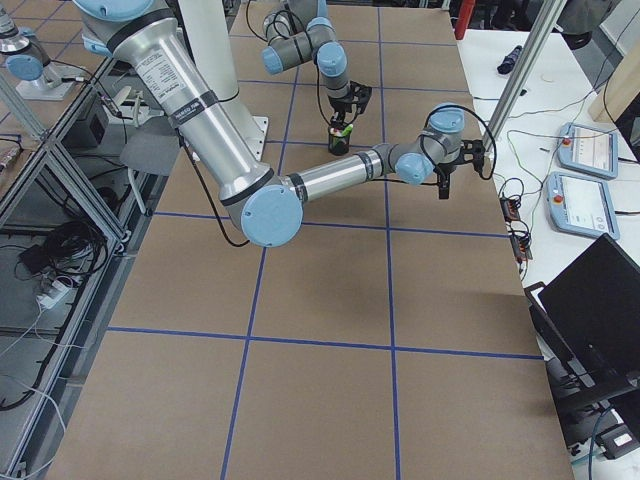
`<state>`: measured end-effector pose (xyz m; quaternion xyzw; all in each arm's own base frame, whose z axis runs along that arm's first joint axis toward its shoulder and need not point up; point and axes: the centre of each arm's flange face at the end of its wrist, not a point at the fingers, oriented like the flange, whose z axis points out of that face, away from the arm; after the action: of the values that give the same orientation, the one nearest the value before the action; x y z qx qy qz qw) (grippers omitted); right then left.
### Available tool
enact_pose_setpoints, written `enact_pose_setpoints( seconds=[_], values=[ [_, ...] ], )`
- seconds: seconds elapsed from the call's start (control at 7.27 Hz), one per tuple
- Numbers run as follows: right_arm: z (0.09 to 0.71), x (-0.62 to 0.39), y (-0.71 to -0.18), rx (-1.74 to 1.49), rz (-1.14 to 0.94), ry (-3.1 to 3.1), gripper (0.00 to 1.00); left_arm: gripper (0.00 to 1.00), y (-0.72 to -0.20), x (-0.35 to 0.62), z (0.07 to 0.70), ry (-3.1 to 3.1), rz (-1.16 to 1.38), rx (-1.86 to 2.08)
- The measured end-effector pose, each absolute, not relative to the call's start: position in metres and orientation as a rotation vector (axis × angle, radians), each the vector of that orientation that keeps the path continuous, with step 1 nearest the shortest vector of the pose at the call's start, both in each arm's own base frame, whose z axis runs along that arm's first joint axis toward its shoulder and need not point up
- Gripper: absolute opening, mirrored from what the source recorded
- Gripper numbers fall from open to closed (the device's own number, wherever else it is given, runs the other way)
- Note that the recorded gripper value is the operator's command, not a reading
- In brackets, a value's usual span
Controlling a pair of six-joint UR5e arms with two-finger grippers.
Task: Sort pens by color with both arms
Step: 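Lower the left gripper over the cup and grasp the white red-capped marker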
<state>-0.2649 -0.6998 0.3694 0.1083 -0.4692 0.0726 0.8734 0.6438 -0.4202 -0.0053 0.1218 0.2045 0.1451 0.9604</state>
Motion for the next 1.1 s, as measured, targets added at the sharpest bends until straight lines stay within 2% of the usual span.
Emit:
enact_pose_setpoints(
  seconds=[0.14,0.55,0.82,1.1],
  values=[
    [0.371,-0.265,-0.699,0.227,0.148,-0.979,1.00,0.73,-0.415,0.648,-0.002,0.413,0.303,0.243],
    [0.381,-0.263,-0.697,0.220,0.147,-0.970,1.00,0.65,-0.400,0.661,0.005,0.416,0.327,0.236],
    [0.385,-0.262,-0.696,0.228,0.131,-0.964,1.00,0.64,-0.399,0.664,0.015,0.420,0.330,0.236],
    [0.385,-0.262,-0.696,0.231,0.126,-0.963,1.00,0.57,-0.399,0.668,0.022,0.429,0.331,0.241]
  ],
)
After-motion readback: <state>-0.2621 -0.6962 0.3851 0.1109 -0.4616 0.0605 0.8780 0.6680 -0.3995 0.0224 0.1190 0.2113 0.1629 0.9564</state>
